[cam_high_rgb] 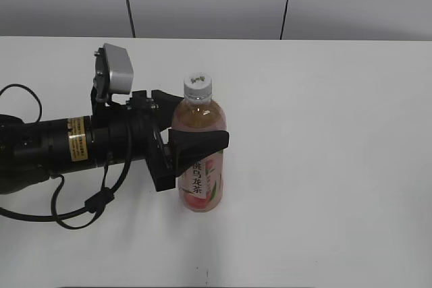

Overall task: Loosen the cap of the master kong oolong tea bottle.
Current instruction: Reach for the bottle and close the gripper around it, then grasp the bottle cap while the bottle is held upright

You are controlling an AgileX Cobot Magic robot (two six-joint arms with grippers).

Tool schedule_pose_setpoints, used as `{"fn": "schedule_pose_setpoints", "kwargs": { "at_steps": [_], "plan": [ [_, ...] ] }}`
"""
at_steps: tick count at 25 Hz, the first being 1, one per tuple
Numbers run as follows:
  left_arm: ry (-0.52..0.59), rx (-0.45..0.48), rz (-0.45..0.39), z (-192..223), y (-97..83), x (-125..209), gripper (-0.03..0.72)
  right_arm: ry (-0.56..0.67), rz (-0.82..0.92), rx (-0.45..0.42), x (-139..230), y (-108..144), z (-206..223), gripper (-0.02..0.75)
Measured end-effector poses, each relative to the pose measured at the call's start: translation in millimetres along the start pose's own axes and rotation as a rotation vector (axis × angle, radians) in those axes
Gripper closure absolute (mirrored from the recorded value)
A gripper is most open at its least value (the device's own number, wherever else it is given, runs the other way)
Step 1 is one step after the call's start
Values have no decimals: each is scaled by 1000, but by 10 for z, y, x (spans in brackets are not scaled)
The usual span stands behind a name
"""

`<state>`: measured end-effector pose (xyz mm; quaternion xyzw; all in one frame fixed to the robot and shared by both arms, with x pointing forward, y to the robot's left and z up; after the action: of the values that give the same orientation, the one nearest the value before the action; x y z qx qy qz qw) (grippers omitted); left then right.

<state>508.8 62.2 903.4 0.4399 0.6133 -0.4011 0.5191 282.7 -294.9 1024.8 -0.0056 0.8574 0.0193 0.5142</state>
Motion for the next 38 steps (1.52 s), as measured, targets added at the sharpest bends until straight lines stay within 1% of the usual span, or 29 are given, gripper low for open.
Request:
{"fn": "schedule_pose_setpoints", "kwargs": {
  "at_steps": [15,17,19,21,24,30,33,36,38],
  "plan": [
    [-1,0,0,0,0,-1,223,-2,0,0,-3,0,0,173],
    [-1,0,0,0,0,-1,223,-32,0,0,-56,1,-21,173],
    [0,1,0,0,-2,0,223,-84,6,-12,-182,19,-18,173],
    [0,1,0,0,-2,0,223,-139,29,-45,-342,67,24,173],
    [0,1,0,1,-2,3,223,-175,47,-120,-547,177,142,173],
    [0,2,-1,1,-2,4,223,-122,-93,-312,-746,470,485,173],
    [0,2,-1,1,-2,4,223,-97,-133,-402,-797,597,636,174],
    [-1,2,-1,1,-3,3,223,-71,-177,-460,-818,677,769,197],
    [-1,2,-1,1,-3,3,223,-44,-200,-481,-841,708,853,230]
  ]
}}
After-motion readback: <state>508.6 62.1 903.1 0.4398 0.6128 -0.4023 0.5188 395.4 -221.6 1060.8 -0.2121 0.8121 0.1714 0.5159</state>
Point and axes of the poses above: a point on each arm's last joint axis where the gripper is mounted, z pointing out along that axis toward the gripper, y along the wrist's bending axis when the last joint is at zero, x = y × z, the point moved 6 cm from there along z, pointing out along that axis toward the gripper, and after that the axes turned 6 degrees about z, right-handed, at the moved point
